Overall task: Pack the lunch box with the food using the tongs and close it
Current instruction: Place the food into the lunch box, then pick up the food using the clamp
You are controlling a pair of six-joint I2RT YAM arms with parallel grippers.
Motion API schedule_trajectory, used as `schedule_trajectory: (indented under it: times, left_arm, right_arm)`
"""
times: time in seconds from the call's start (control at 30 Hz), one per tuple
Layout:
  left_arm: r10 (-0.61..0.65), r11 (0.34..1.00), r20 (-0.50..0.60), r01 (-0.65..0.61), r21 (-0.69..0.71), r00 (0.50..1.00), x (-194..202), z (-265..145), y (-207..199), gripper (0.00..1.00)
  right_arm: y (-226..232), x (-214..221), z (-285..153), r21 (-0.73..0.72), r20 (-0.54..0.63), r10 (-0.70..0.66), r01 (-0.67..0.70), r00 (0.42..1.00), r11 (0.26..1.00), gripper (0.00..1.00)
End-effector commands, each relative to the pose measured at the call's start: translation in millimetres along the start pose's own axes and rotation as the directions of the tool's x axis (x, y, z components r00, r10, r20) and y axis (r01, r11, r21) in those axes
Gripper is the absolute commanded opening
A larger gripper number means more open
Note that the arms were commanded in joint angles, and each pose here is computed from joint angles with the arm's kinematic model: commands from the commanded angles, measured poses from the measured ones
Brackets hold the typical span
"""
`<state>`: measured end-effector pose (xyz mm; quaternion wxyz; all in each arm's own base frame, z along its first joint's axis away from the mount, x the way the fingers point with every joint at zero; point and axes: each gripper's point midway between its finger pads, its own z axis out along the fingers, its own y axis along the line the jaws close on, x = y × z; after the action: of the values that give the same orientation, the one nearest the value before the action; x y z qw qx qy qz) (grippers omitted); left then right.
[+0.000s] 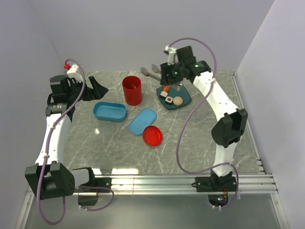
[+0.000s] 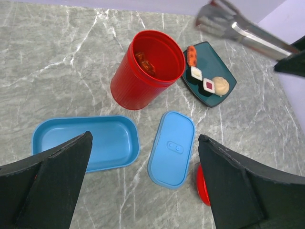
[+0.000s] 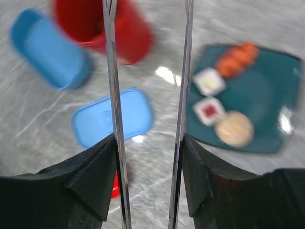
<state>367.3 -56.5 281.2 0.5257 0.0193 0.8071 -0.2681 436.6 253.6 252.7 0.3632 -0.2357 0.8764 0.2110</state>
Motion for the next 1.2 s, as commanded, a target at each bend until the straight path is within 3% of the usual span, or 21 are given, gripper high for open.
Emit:
schedule_trajectory:
  times: [0.0,0.23,0.83,1.17]
  left_arm:
    - [0.061,0.998,0.079,-0.06,-0.017,0.995,-27,-9,-5,0.99]
    - [0.049,0.999,0.074,-0.048,-0.006,0.996,-23,-6,-5,0.99]
    - [0.041,0.999,0.062,-0.04,-0.019,0.997,-20,-2,1,0.99]
    - [0.04,0.999,0.057,-0.039,-0.017,0.998,-18,0,3,0.99]
  right_arm:
    - [-49,-19,-35,0.143,0.115,0.111,-0.127,0.987,0.982,0.59]
    - [-94,20,-15,0.29,0.017,0.242,-0.236,0.97,0.927,0.57]
    - [-105,85,39,0.328,-0.137,0.396,-0.336,0.908,0.883,0.55]
    - [-106,87,51,0.327,-0.142,0.412,-0.35,0.9,0.878,0.56]
